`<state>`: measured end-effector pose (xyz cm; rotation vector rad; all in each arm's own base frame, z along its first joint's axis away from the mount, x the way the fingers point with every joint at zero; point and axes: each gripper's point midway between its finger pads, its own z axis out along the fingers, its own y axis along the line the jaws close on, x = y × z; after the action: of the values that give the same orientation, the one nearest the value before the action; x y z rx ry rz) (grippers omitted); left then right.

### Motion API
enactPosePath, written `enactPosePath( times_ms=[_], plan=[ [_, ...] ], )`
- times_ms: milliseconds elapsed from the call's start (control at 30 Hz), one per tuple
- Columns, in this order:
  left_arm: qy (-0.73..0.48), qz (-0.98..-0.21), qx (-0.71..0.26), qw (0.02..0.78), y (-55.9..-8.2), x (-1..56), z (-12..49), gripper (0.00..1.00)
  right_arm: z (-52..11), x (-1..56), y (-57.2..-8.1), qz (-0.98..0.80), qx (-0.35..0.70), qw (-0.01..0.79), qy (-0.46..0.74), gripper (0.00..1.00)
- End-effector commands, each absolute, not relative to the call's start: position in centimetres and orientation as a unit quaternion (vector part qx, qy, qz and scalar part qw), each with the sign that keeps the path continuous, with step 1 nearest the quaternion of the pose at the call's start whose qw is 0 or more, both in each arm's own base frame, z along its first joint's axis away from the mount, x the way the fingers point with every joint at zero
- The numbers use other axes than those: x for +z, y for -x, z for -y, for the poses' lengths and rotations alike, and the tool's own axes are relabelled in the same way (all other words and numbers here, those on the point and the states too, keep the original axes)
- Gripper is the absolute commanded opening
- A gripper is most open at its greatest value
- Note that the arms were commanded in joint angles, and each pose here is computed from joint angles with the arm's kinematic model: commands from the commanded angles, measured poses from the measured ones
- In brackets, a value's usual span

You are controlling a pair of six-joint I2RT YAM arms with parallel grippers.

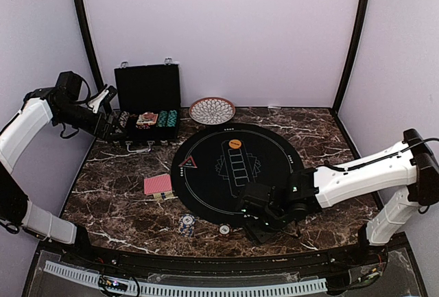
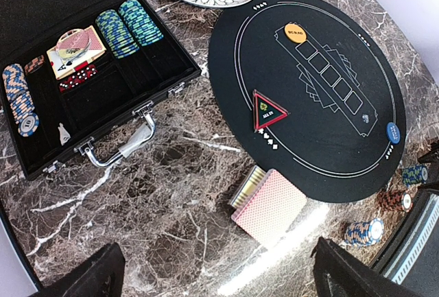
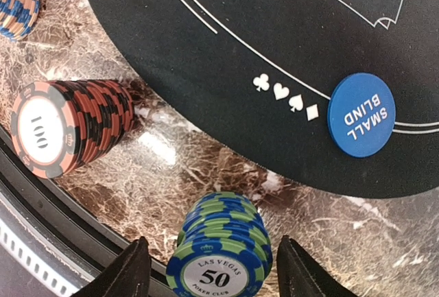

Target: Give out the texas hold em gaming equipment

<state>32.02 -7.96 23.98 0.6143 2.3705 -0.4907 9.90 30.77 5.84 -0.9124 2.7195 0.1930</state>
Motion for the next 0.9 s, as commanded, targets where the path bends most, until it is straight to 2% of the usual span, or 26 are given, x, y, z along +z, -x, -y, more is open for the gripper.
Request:
enactPosePath(
  times_ms=[0, 367, 867],
  plan=[
    [-0.247, -0.891, -0.187, 0.332, -31.3, 25.6, 8.3, 0.99, -30.6, 5.5, -10.4, -0.939, 0.062, 0.144, 0.307, 0.60],
    [-0.248, -0.891, -0.185, 0.332, -31.2, 25.5, 8.2, 0.99, -30.4, 5.3, -10.7, -0.940, 0.060, 0.143, 0.303, 0.53],
    [-0.249, -0.893, -0.183, 0.328, -31.1, 25.2, 8.2, 0.99, -31.1, 7.6, -11.0, -0.937, 0.070, 0.155, 0.305, 0.14]
  ],
)
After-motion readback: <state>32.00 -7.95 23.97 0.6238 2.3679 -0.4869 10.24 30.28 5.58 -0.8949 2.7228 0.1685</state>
